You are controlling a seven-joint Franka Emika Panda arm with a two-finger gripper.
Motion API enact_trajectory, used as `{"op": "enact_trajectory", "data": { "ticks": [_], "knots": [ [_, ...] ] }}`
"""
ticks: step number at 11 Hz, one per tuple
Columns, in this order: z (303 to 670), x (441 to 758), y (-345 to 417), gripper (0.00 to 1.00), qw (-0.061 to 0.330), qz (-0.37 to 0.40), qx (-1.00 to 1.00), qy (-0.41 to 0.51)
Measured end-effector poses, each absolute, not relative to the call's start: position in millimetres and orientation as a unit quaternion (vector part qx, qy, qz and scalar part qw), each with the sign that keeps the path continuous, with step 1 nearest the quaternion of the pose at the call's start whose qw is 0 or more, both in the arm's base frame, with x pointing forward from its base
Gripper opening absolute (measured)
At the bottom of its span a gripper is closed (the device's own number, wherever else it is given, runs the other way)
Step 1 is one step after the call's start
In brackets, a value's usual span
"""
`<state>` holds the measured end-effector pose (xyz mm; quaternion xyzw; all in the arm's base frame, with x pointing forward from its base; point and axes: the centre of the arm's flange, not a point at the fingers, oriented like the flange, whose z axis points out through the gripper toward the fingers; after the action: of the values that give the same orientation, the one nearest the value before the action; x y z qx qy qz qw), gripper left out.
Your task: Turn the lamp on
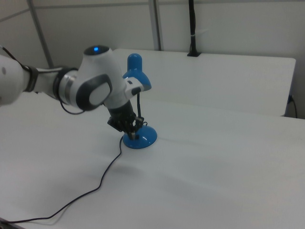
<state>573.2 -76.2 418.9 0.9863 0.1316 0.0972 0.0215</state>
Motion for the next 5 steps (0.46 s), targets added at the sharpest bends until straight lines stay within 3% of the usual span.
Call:
{"op": "enact_trajectory", "data": {
  "ticks": [5],
  "knots": [
    [359,597,-56,0.01,0.026,0.186,0.979,0.075]
  ]
}}
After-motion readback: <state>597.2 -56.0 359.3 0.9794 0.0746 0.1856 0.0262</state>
